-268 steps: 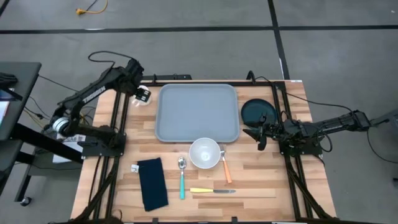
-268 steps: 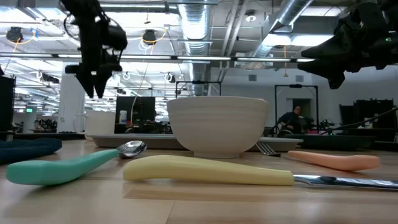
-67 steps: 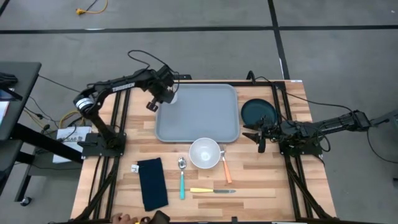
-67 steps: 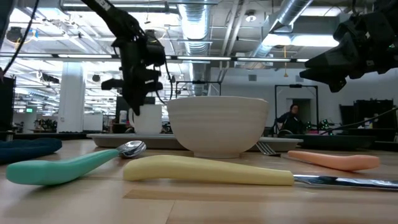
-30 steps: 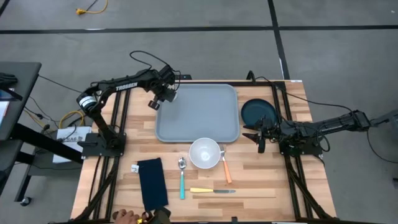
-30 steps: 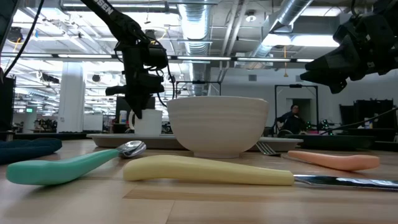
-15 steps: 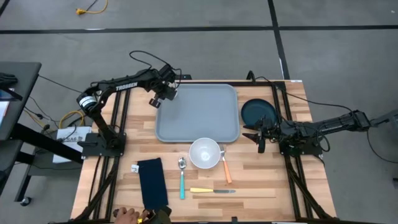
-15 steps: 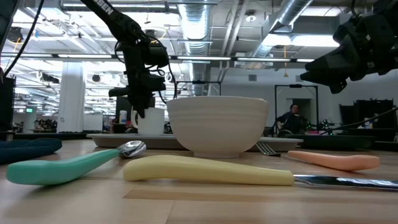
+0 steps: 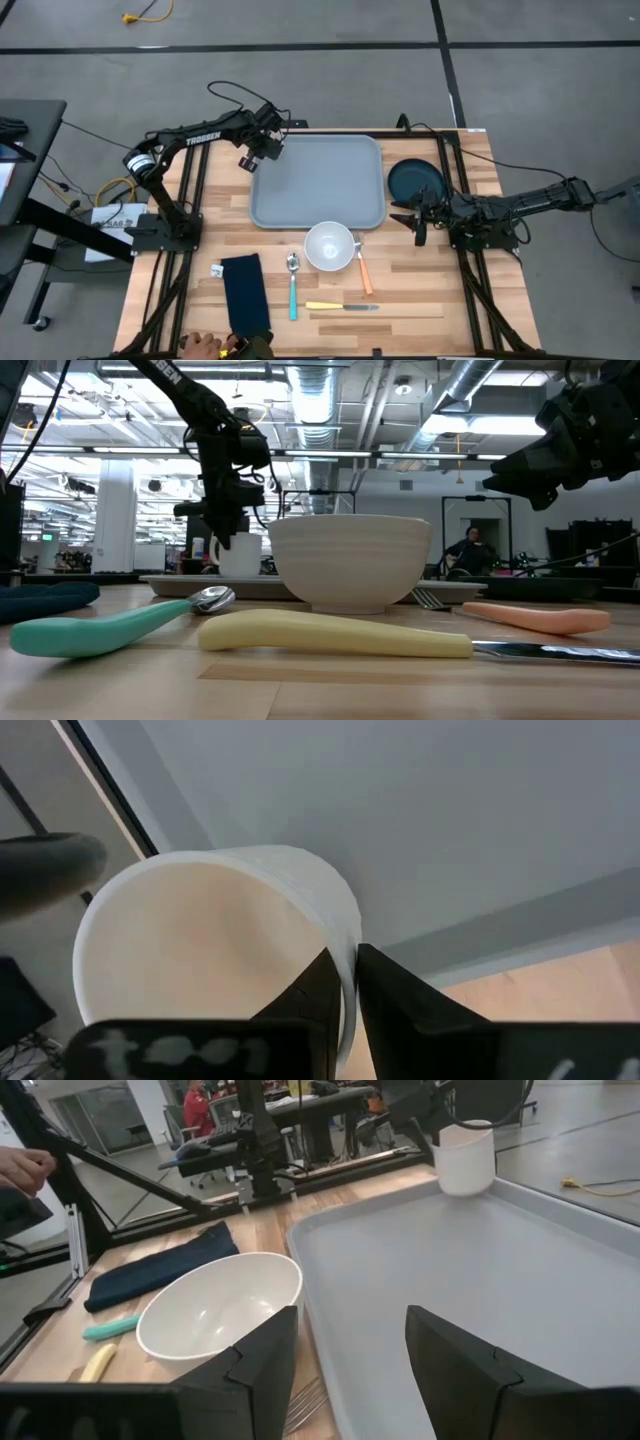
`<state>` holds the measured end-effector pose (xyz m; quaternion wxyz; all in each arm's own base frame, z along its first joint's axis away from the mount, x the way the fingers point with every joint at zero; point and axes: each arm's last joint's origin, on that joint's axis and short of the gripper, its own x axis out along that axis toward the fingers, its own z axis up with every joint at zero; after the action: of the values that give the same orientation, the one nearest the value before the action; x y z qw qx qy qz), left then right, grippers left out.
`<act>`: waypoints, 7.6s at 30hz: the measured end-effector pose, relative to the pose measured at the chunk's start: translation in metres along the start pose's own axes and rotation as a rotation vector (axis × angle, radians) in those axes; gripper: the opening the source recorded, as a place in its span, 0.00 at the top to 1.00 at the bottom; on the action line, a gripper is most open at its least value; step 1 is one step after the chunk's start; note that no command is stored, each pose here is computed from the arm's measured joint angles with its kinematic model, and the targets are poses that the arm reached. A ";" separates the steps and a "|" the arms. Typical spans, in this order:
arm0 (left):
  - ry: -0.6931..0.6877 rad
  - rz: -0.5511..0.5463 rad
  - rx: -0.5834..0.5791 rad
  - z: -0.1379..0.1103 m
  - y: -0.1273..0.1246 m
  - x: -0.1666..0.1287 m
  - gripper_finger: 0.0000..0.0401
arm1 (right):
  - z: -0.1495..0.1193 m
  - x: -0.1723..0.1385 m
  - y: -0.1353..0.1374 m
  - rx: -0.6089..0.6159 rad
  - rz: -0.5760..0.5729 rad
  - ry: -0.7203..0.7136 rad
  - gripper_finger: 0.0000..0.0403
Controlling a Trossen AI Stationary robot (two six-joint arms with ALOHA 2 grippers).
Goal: Set up tray
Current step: Put the white mug on the gray serving tray, then put the green plate on the gray serving tray at the bottom of the white mug
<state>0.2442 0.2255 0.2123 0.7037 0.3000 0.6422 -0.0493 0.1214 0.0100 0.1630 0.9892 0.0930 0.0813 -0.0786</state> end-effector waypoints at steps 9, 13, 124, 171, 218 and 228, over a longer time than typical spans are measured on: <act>0.002 -0.001 -0.017 -0.002 0.001 0.000 0.93 | 0.000 0.000 0.000 0.000 0.001 0.001 0.56; -0.002 0.006 -0.030 -0.002 0.001 0.000 0.87 | 0.000 0.000 0.000 0.000 0.001 0.001 0.56; -0.967 0.146 -0.648 0.076 -0.099 -0.143 0.69 | 0.113 0.062 -0.043 -0.083 -0.355 1.155 0.56; -1.285 0.260 -0.637 -0.026 -0.185 -0.103 0.69 | 0.026 0.125 -0.084 0.219 -0.382 1.614 0.56; -1.339 0.273 -0.669 -0.023 -0.180 -0.106 0.69 | 0.092 0.063 -0.053 -0.111 -0.331 1.569 1.00; -1.462 0.304 -0.696 -0.008 -0.154 -0.102 0.69 | 0.138 0.081 -0.025 -0.399 -0.249 1.306 1.00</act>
<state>0.1498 0.0713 0.2520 0.9959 0.0407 -0.0472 0.0654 0.2163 -0.0525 0.2781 0.7194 -0.0723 0.6831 -0.1030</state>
